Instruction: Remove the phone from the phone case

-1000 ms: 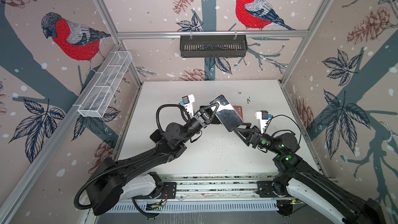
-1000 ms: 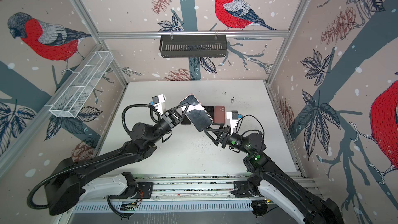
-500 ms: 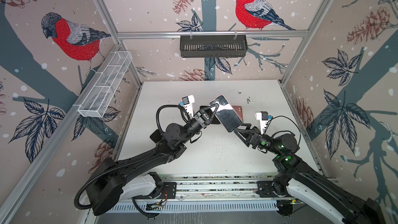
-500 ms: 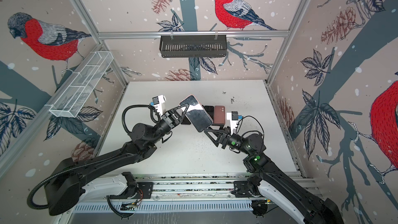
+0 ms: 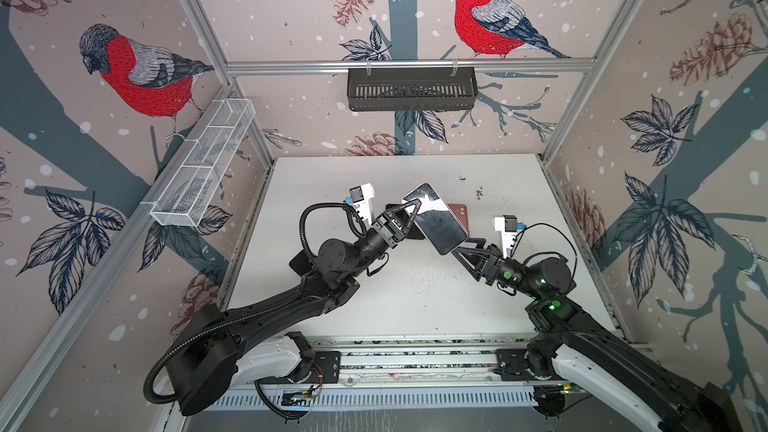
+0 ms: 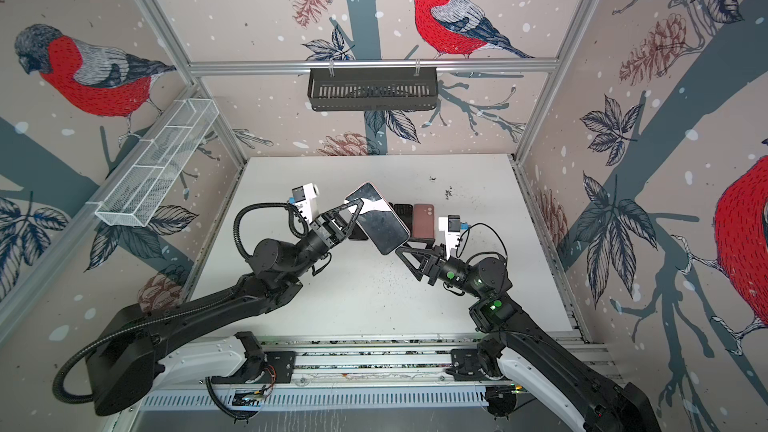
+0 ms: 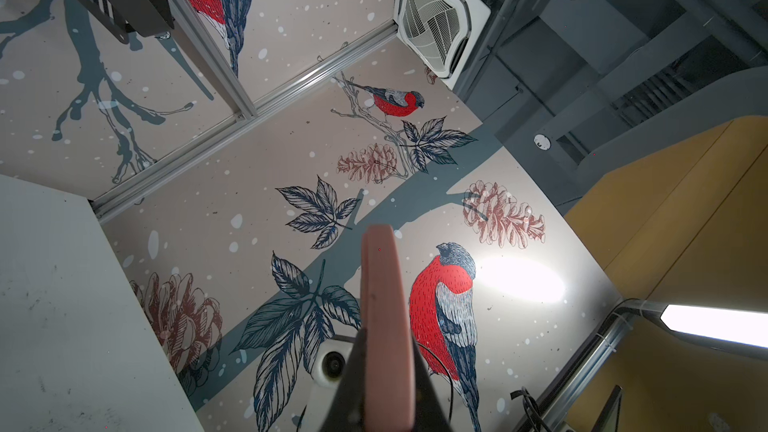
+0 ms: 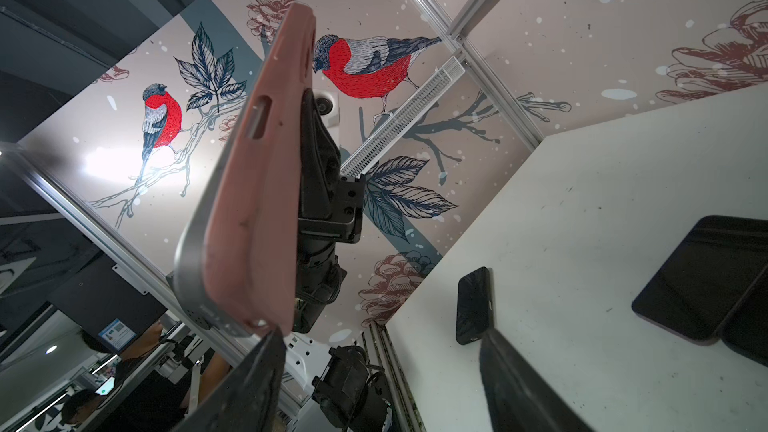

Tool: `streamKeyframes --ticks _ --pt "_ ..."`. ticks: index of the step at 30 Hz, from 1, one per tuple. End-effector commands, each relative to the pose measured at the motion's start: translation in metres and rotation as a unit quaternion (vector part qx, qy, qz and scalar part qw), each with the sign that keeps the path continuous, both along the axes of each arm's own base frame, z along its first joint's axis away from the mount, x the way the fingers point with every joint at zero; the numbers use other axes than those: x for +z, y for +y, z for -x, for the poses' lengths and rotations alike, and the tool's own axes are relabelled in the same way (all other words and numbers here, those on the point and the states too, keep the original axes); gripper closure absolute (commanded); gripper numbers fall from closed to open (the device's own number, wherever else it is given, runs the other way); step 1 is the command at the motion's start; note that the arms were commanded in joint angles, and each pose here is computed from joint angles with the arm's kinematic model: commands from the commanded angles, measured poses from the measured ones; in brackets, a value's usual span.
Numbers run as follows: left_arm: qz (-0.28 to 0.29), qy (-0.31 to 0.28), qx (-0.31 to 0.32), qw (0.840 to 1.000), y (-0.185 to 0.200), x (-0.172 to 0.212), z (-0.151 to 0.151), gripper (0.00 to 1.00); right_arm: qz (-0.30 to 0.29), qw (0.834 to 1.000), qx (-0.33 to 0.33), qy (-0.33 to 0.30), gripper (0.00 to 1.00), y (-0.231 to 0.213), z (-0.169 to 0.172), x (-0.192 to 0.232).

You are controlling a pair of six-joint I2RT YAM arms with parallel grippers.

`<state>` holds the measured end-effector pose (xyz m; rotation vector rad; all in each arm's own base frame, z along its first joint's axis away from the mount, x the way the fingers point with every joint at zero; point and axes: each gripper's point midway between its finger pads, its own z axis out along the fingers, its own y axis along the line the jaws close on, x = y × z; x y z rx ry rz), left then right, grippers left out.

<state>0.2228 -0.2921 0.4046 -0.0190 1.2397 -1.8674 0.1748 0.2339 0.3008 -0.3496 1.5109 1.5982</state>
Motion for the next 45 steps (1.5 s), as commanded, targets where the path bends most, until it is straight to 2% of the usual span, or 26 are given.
streamKeyframes --ticks 1,7,16,24,45 --pt "0.036 -0.025 -0.012 0.999 0.007 0.018 0.009 1.00 -0.008 1.000 -0.005 -0.011 0.25 -0.002 -0.001 0.006" --pt "0.036 -0.020 -0.010 0.999 0.007 0.012 0.008 1.00 -0.014 1.000 0.004 -0.018 0.25 -0.002 0.003 0.013" --pt "0.038 -0.020 -0.004 0.999 0.009 0.016 0.008 1.00 -0.012 0.999 0.018 -0.024 0.24 -0.003 0.016 -0.001" --pt "0.035 -0.018 -0.004 0.999 0.008 0.012 0.007 1.00 -0.019 0.999 0.027 -0.039 0.23 0.001 0.020 0.012" --pt "0.027 -0.019 -0.018 0.999 0.004 0.005 0.010 1.00 -0.007 1.000 0.003 -0.023 0.23 0.008 0.000 0.015"
